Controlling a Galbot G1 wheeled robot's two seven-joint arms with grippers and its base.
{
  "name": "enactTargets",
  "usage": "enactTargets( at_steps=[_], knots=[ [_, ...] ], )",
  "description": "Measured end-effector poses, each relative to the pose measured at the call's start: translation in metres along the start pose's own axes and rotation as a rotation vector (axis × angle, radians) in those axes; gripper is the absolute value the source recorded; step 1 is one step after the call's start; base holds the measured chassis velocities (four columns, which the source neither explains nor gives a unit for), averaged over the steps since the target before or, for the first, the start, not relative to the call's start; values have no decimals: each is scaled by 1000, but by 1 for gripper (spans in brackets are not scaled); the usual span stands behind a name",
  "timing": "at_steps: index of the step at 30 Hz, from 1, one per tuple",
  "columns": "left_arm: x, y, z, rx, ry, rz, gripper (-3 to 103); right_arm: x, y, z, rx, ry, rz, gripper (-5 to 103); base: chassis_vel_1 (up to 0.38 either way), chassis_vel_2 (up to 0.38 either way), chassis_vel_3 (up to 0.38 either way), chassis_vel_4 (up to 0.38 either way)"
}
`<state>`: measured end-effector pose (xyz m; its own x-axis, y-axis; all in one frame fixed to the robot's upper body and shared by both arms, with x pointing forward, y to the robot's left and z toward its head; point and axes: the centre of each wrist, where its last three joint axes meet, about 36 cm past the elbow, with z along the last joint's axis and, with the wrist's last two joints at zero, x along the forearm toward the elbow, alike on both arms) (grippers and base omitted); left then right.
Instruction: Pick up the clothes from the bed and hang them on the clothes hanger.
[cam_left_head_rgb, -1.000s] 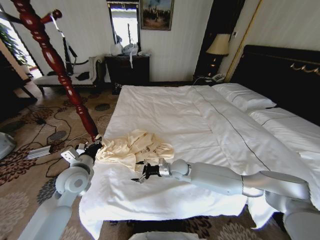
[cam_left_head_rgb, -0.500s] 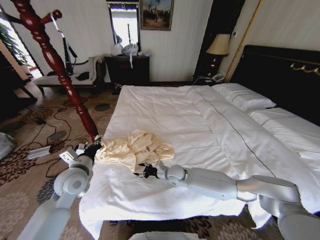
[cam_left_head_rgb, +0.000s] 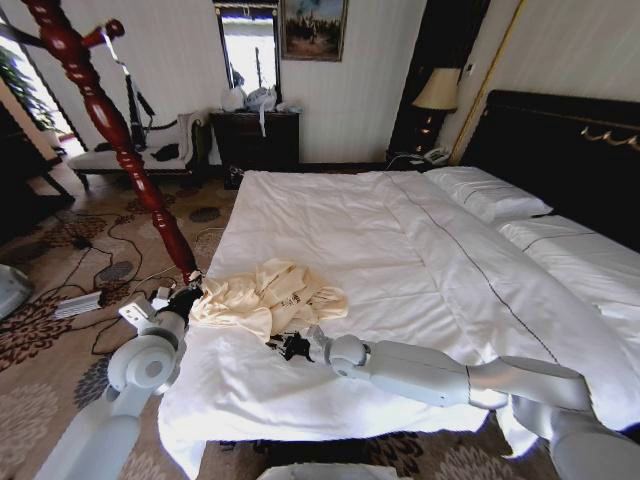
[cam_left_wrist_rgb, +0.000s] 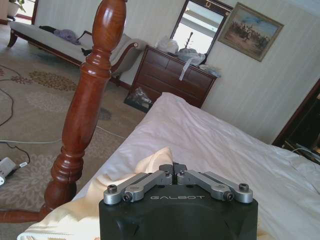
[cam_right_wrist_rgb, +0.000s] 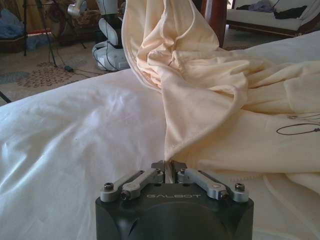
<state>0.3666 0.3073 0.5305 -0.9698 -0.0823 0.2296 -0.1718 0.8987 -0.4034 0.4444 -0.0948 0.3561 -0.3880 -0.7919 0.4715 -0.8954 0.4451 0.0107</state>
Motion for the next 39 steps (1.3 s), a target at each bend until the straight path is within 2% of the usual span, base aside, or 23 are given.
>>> enactTargets(
  at_steps=[1, 3, 4, 12, 14, 15, 19, 20, 24, 27, 30, 31, 32, 34, 35, 37, 39],
  knots=[
    [0, 0, 0, 0, 0, 0, 0, 0, 0, 0, 0, 0, 0, 14, 0, 0, 0, 0],
    [1, 0, -1, 5, -1, -2, 0, -4, 5, 5, -2, 3, 18, 3, 0, 0, 0, 0],
    [2, 1, -1, 6, -2, -3, 0, -6, 7, 7, -7, 4, 30, 2, 0, 0, 0, 0],
    [5, 2, -9, 2, -10, -5, 0, -6, 3, 4, -48, -35, 131, 0, 0, 0, 0, 0],
    [8, 2, -16, 3, -18, 2, 0, 8, -9, -12, -85, -129, 140, 0, 0, 0, 0, 0],
    [8, 2, -16, 3, -18, 2, 0, 8, -9, -12, -85, -129, 140, 0, 0, 0, 0, 0],
    [13, -2, -40, -31, -59, 50, 0, 46, -27, -58, -164, -366, 115, 0, 0, 0, 0, 0],
    [13, -2, -40, -31, -59, 50, 0, 46, -27, -58, -164, -366, 115, 0, 0, 0, 0, 0],
    [18, -4, -87, -66, -147, 132, 0, 110, -47, -118, -270, -590, 181, 0, 0, 0, 0, 0],
    [20, -5, -112, -77, -196, 175, 0, 143, -57, -140, -283, -678, 215, 0, 0, 0, 0, 0],
    [27, -10, -153, -92, -268, 238, 0, 199, -69, -174, -250, -810, 282, 0, 0, 0, 0, 0],
    [32, -13, -172, -105, -300, 264, 0, 226, -73, -189, -219, -862, 327, 0, 0, 0, 0, 0],
    [32, -13, -172, -105, -300, 264, 0, 226, -73, -189, -219, -862, 327, 0, 0, 0, 0, 0],
    [39, -17, -206, -148, -368, 312, 0, 271, -78, -212, -157, -939, 408, 0, 0, 0, 0, 0],
    [39, -17, -206, -148, -368, 312, 0, 271, -78, -212, -157, -939, 408, 0, 0, 0, 0, 0],
    [49, -26, -243, -190, -440, 354, 0, 318, -81, -231, -87, -996, 490, 0, 0, 0, 0, 0],
    [59, -36, -273, -214, -484, 384, 0, 358, -82, -248, -22, -1044, 554, 0, 0, 0, 0, 0]
  ],
)
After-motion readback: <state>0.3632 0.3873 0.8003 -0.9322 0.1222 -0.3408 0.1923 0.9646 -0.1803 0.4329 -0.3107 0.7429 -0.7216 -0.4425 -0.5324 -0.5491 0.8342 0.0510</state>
